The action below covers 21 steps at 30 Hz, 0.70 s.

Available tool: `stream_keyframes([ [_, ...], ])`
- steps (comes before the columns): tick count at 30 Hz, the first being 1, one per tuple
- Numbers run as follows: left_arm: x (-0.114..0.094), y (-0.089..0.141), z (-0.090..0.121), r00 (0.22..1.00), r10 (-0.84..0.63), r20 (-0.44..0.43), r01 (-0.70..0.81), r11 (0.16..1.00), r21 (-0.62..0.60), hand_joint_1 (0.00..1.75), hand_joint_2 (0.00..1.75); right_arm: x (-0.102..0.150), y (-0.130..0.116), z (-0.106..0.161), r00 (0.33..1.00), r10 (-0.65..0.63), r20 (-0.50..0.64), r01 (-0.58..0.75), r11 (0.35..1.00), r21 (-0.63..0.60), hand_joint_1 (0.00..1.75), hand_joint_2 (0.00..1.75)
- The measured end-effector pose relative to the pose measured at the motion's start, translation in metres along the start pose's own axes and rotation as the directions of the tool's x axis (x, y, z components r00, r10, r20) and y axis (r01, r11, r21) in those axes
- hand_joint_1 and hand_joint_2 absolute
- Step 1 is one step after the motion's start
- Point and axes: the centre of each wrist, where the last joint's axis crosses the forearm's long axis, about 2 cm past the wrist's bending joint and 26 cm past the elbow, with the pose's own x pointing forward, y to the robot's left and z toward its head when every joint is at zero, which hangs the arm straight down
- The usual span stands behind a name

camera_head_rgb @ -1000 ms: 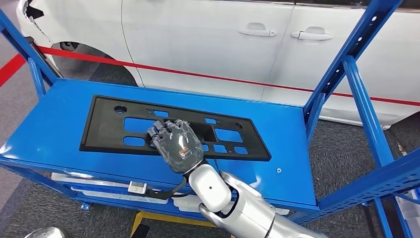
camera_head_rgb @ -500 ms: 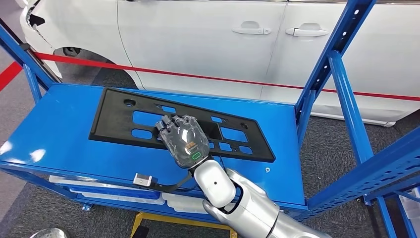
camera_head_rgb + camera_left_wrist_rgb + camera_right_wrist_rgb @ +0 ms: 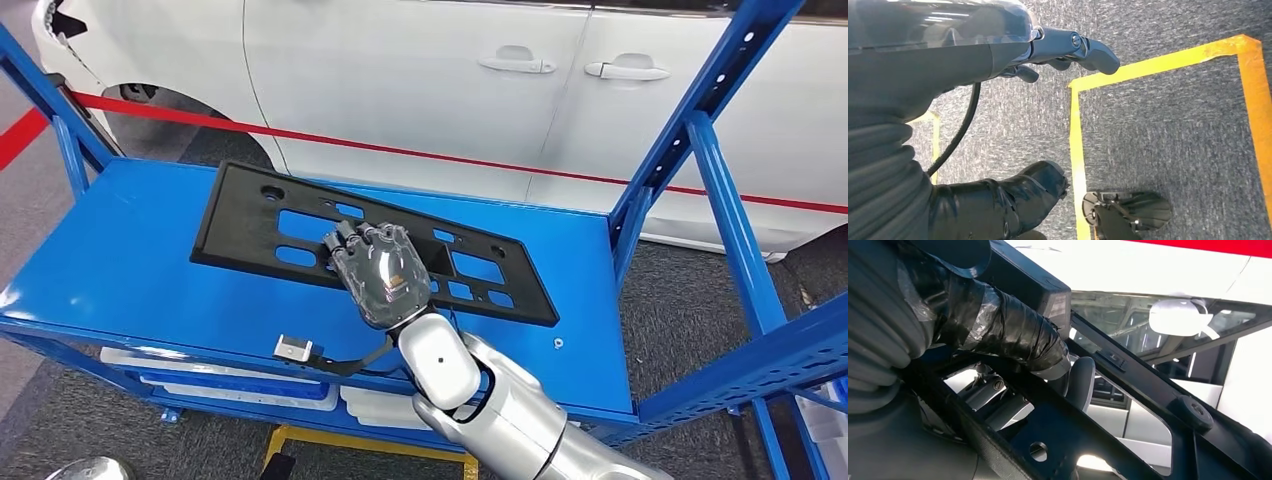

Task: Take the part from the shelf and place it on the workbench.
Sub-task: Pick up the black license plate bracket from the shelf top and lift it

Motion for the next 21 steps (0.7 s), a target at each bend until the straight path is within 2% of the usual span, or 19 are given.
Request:
stream_keyframes([
  [16, 0.003, -0.005, 0.001, 1.0, -0.004, -0.002, 0.004, 1.0, -0.007, 0.0, 1.75, 0.001, 0.006, 0.001, 1.0, 0.006, -0.021, -0.006, 1.0, -0.005, 1.75, 1.75],
  [21, 0.023, -0.024, 0.004, 0.997, -0.031, 0.066, 0.034, 0.998, -0.048, 0.0, 1.75, 0.006, 0.013, 0.01, 0.993, 0.066, -0.095, -0.06, 0.996, 0.059, 1.75, 1.75],
])
